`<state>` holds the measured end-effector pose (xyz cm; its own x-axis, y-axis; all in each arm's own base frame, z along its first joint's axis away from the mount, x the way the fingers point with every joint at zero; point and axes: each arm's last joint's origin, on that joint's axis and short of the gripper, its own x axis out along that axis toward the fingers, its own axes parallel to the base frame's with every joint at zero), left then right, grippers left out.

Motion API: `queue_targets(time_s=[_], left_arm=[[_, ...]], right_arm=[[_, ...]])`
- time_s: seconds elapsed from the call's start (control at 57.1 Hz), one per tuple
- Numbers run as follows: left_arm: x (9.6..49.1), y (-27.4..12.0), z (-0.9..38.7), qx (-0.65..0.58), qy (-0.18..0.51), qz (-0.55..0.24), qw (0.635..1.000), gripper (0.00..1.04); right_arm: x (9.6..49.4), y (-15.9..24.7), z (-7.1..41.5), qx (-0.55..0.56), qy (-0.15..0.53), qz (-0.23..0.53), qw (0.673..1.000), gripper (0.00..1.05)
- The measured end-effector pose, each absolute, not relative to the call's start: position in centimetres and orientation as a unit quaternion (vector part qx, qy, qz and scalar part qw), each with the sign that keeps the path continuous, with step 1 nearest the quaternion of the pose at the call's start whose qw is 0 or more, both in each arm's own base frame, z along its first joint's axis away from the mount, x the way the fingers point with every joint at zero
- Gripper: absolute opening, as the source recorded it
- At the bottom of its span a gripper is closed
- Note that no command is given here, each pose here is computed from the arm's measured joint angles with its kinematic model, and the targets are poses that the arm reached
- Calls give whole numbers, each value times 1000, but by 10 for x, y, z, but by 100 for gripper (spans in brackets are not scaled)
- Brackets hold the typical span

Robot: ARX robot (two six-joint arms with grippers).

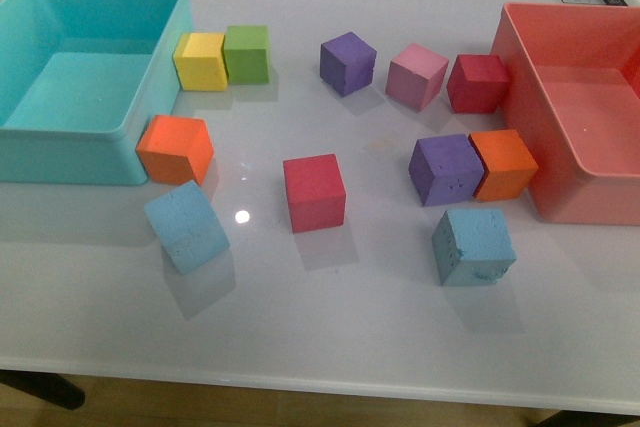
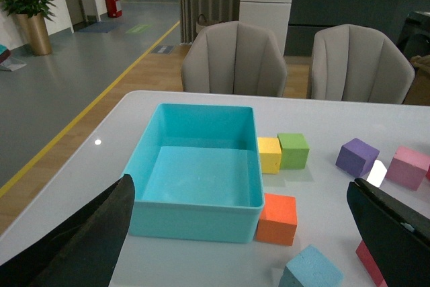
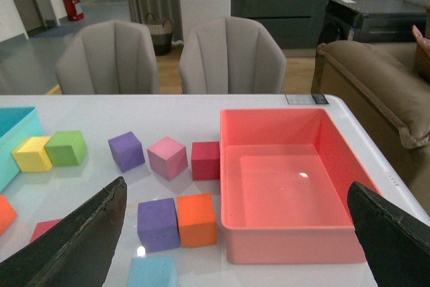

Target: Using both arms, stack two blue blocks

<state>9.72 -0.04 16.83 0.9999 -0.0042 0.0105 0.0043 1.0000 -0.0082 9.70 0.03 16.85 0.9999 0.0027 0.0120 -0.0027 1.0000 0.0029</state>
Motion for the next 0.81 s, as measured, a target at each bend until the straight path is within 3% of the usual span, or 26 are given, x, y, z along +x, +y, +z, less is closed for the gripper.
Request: queue_targets(time_s=[0.806], left_arm=[[97,0,168,-4,-5,-2,1000,96]], right_arm=[[97,0,169,1,-6,1,1000,96]])
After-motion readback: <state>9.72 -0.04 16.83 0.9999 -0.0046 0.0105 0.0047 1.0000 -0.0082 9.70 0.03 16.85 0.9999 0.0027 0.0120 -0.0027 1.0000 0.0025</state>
